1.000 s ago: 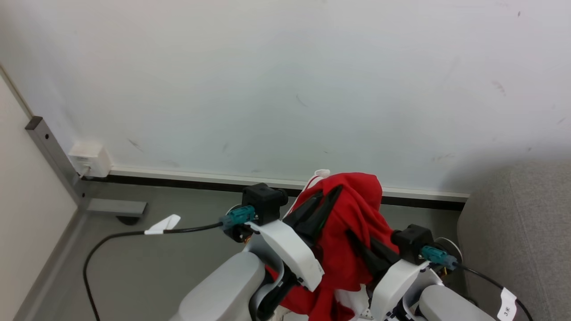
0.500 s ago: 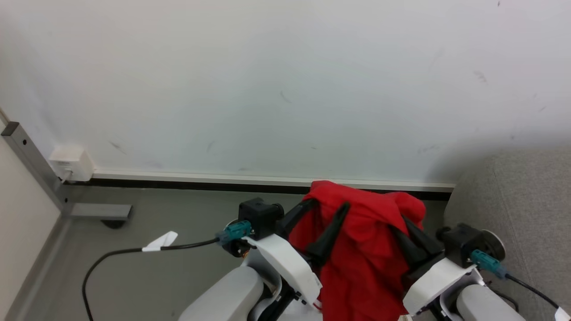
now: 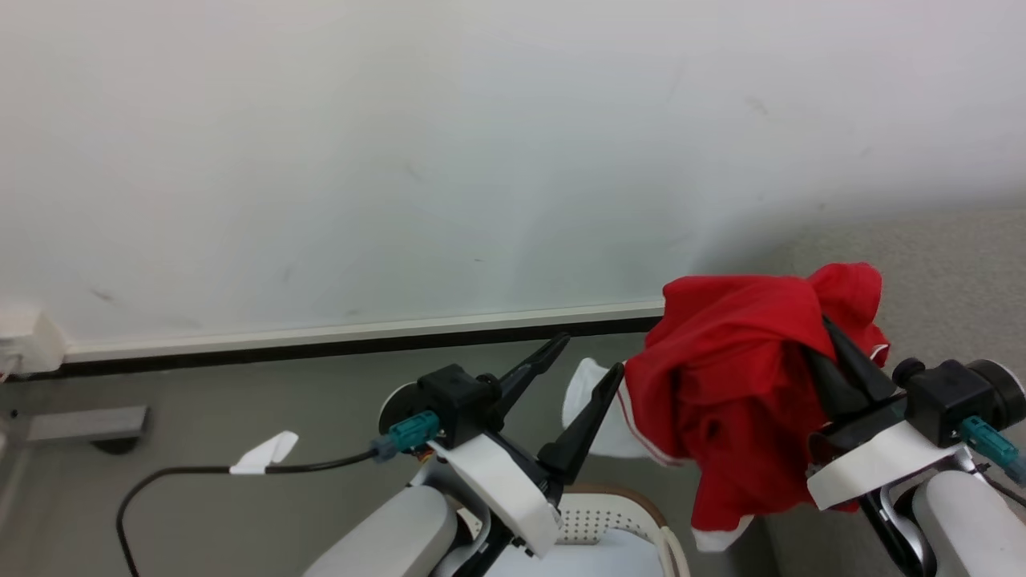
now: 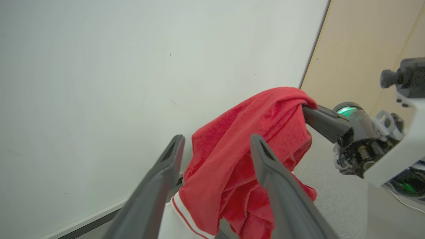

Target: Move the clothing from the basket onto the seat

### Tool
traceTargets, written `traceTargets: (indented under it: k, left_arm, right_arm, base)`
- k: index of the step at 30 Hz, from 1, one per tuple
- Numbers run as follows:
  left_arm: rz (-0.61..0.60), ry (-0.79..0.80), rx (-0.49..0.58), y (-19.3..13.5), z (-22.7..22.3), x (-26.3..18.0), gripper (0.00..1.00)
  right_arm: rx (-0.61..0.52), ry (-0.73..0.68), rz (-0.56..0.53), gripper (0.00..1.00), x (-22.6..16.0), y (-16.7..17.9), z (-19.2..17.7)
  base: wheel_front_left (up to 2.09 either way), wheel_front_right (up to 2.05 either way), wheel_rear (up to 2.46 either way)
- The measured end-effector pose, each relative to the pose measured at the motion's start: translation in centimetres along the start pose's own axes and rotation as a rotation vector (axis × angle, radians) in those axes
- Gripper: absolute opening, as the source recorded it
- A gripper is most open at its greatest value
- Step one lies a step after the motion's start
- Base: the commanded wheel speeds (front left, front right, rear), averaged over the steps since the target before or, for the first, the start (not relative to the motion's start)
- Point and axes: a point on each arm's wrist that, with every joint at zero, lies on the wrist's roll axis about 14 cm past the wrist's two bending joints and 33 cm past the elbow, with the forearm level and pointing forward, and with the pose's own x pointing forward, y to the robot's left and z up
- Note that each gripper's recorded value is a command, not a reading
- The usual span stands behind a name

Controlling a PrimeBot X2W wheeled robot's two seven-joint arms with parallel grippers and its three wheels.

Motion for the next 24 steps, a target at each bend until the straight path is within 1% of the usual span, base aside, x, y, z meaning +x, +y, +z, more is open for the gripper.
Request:
traceTargets:
  k: [5,9,12,19,24]
  left_arm:
    - [-0.078,0.009,0.016,-1.9,-0.9,1.5,1.0]
    - [-0.15,0.017,0.043,-3.5,-1.8,2.7,1.0]
    - [-0.191,0.03,0.037,-4.6,-2.8,3.5,1.0]
    - [-0.285,0.054,0.014,-7.4,-4.7,5.0,1.0]
    - [-0.318,0.065,-0.009,-8.5,-5.6,5.8,1.0]
  right_arm:
    - [-0.049,-0.035,-0.106,0.0,-2.3,-3.8,1.7]
    - [-0.072,-0.053,-0.191,0.0,-4.6,-6.2,2.7]
    - [-0.089,-0.059,-0.255,0.0,-6.4,-7.9,3.3]
    - [-0.124,-0.065,-0.378,0.0,-10.2,-10.7,4.3]
    - [-0.134,-0.062,-0.432,0.0,-11.9,-11.7,4.7]
  base:
    - [0.0,0.0,0.0]
    - [0.0,0.0,0.0]
    - [0.0,0.0,0.0]
    - [0.0,0.0,0.0]
    - [0.0,0.0,0.0]
